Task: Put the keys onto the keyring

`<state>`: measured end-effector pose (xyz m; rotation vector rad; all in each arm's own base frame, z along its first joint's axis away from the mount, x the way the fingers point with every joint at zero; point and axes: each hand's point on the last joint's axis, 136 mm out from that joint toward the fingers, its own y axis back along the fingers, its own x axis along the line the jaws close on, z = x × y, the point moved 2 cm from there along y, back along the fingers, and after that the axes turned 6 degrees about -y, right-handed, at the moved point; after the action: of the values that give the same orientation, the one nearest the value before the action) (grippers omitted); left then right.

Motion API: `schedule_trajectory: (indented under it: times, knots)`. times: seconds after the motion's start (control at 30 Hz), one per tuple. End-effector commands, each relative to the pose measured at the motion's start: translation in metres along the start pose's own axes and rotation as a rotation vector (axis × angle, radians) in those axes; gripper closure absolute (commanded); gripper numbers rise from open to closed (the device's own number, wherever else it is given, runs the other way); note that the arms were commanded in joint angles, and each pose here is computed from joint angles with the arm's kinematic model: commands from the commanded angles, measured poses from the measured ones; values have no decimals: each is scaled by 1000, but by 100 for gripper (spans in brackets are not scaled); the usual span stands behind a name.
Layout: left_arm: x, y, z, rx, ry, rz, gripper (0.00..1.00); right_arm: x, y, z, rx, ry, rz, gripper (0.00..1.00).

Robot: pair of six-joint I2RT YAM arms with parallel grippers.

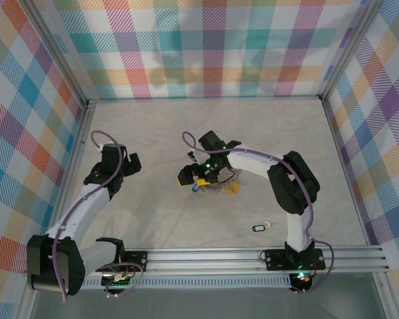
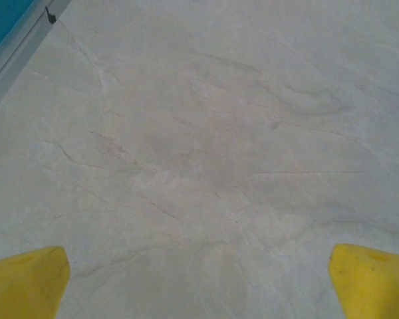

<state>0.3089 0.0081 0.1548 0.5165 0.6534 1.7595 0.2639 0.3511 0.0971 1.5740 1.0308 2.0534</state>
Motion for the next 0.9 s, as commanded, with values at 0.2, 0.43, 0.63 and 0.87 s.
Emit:
schedule_trajectory:
  times: [0.2, 0.43, 0.63, 0.87]
  knots:
    - [-31, 16, 17, -133, -29, -194, 0, -60, 86, -61, -109, -25, -484, 0]
    - [-60, 15, 16, -108, -92, -311, 0, -125, 161, -131, -247, -653, -820, 2]
    - [-62, 7, 11, -71, -101, -275, 0, -144, 176, -177, -252, -1114, -560, 15]
    - [-64, 7, 9, -59, -115, -272, 0, -142, 140, -196, -154, -1265, -310, 44]
